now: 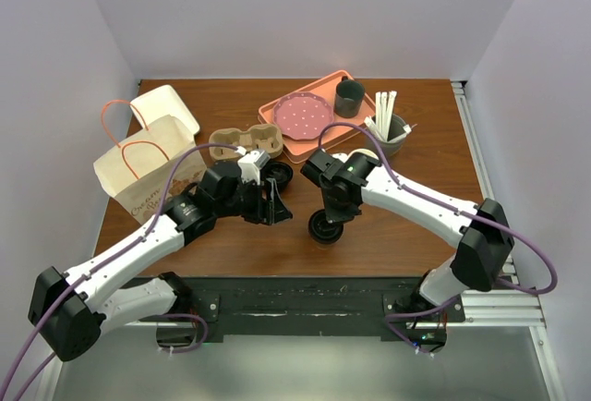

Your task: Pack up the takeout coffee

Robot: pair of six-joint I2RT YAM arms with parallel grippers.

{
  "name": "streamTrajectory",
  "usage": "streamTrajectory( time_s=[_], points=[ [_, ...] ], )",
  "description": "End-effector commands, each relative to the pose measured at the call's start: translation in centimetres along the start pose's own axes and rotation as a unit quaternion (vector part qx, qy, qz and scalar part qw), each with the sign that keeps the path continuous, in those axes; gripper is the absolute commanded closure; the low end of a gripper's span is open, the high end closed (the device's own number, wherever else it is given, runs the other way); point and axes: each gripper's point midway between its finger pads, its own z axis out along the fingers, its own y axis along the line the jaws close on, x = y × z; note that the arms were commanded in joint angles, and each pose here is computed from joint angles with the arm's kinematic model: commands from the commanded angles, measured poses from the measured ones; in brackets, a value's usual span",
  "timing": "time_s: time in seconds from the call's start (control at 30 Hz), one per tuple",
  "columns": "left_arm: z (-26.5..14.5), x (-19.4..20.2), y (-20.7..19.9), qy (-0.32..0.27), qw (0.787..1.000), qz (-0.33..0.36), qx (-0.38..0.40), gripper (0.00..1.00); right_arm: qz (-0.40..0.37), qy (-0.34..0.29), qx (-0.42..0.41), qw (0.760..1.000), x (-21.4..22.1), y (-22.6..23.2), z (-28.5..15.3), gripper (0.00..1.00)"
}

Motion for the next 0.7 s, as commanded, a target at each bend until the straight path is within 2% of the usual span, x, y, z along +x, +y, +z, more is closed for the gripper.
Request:
streamTrajectory(
  time_s=[0.0,0.4,0.67],
  points=[
    [-0.4,-0.4,0.2,-0.016,1.0,0.011,-0.002,0.36,-0.008,-0.012,0.018,1.0,-0.4,-0.4,0.7,1.0],
    [1.3,2.3,0.6,0.007,0.999,-0.01,0.039,0.37,0.002,-0.012,0.03,0.999,0.1,-0.9,1.5,1.0],
    [2.7,1.5,0.3,0.01,0.999,-0.007,0.047,0.38,0.018,-0.036,0.012,0.999,-0.9,-0.6,-0.2,0.8]
  ],
)
